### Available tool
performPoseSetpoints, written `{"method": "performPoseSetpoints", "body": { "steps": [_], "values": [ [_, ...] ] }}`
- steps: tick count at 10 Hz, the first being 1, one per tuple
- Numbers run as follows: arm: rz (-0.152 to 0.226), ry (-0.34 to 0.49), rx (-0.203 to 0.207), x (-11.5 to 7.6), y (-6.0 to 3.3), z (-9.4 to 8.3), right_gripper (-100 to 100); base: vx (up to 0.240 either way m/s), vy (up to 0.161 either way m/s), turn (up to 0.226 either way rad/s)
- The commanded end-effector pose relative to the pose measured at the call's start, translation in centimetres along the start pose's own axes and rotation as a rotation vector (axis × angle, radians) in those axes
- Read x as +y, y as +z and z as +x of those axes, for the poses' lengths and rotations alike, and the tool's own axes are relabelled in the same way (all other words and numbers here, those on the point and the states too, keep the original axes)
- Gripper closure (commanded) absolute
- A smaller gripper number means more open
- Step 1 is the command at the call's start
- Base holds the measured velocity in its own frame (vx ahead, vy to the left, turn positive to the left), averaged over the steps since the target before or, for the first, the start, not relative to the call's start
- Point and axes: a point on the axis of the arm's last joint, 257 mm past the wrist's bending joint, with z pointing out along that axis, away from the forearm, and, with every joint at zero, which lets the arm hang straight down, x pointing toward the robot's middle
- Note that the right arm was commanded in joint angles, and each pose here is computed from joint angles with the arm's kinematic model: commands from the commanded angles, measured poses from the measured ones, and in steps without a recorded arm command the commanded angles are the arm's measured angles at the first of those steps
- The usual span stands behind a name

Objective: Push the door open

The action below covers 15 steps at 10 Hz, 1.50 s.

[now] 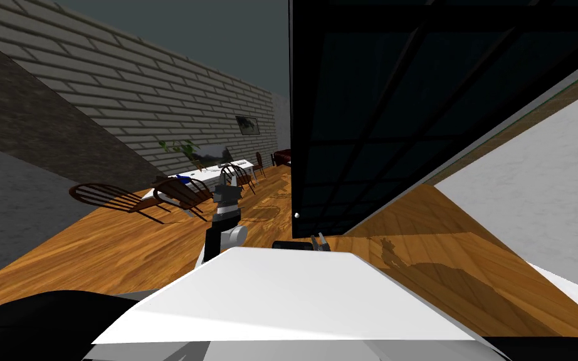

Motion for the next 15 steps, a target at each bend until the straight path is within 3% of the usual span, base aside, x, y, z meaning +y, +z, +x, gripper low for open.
{"method": "performPoseSetpoints", "body": {
  "steps": [1,4,6,9,11,14,15],
  "values": [
    [0.014,0.072,-0.030,-0.5,0.59,-0.6,-100,-0.042,-0.009,0.137],
    [0.022,0.147,-0.052,-0.8,1.00,-1.0,-100,-0.028,-0.005,0.053],
    [0.037,0.245,-0.093,-1.4,1.78,-1.7,-100,-0.037,-0.008,0.101],
    [0.043,0.321,-0.117,-1.7,2.17,-2.1,-100,-0.031,-0.007,0.056],
    [0.054,0.423,-0.159,-2.3,2.93,-2.8,-100,-0.044,-0.002,0.118],
    [0.059,0.501,-0.186,-2.7,3.27,-3.2,-100,-0.032,-0.003,0.052],
    [0.063,0.560,-0.209,-3.1,3.62,-3.5,-100,-0.028,-0.002,0.088]
  ]
}}
